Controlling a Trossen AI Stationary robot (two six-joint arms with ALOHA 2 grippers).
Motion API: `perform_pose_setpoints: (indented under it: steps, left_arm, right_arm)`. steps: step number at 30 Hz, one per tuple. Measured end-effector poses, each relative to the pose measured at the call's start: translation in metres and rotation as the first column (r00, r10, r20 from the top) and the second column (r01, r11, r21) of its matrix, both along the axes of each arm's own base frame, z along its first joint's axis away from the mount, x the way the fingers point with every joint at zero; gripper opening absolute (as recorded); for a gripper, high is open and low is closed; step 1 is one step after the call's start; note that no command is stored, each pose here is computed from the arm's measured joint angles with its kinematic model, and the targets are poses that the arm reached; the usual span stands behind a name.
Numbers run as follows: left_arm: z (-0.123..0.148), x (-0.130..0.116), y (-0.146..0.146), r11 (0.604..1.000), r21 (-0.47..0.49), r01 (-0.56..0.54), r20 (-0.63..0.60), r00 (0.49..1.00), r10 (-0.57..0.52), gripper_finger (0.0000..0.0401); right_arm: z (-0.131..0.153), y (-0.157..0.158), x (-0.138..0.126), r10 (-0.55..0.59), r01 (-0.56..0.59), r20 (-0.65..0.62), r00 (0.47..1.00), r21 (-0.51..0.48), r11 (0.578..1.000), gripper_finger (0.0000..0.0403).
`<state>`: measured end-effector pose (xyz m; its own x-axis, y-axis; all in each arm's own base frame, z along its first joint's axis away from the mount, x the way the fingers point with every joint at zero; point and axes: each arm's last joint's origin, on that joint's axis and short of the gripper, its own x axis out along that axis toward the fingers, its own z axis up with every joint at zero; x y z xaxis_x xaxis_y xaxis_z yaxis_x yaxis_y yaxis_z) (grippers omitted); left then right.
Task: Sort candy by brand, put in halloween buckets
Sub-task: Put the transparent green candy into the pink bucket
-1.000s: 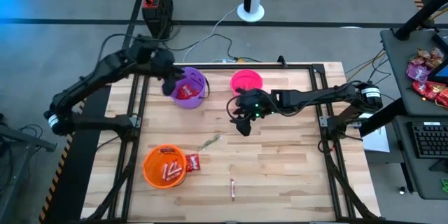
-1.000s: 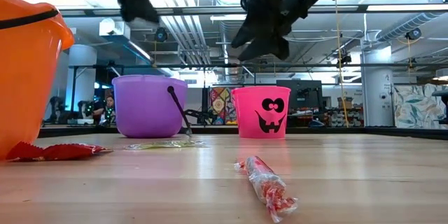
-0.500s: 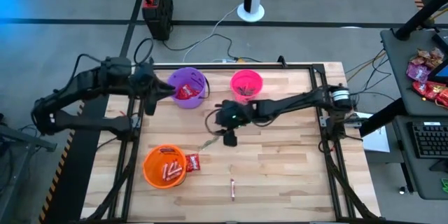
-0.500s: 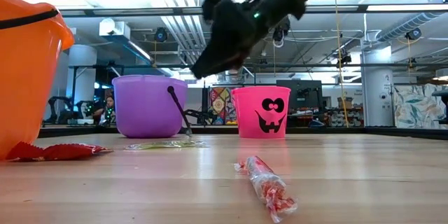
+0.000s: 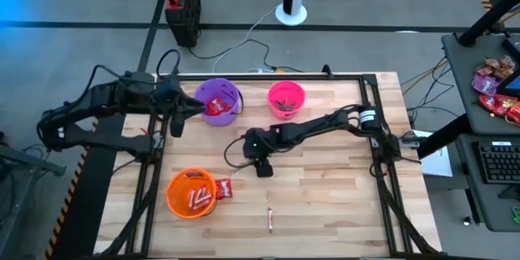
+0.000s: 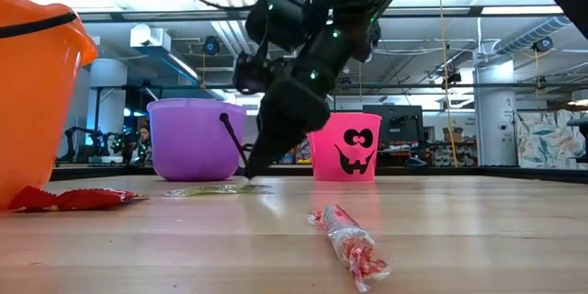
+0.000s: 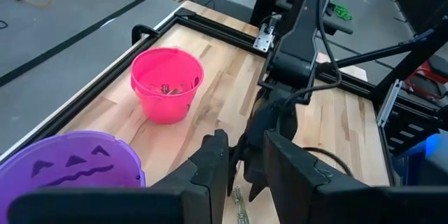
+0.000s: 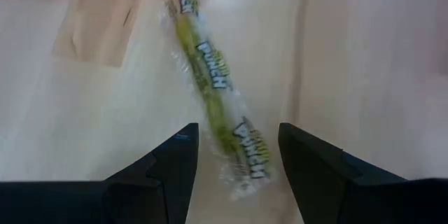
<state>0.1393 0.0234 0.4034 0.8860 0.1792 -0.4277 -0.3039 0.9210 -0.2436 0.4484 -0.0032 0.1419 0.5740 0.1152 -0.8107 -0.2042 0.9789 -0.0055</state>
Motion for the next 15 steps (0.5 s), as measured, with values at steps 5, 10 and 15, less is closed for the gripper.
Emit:
perform_pose_setpoints:
  steps: [5,10,15]
  left_arm:
    - [-0.002,0.005,0.001,1.000,-0.001,0.001,-0.017,1.000,-0.001,0.0076]
    - [-0.004,0.010,0.002,1.000,0.010,0.008,-0.037,0.999,-0.007,0.0076]
    - [-0.006,0.015,0.002,1.000,0.019,0.014,-0.051,0.999,-0.013,0.0076]
  right_arm:
    - [-0.017,0.001,0.002,-0.020,0.021,-0.040,0.999,0.033,0.999,0.0188]
    - [-0.024,0.001,0.002,-0.037,0.039,-0.065,0.997,0.034,0.999,0.0141]
    - [-0.024,0.001,0.002,-0.030,0.032,-0.070,0.997,0.036,0.999,0.0034]
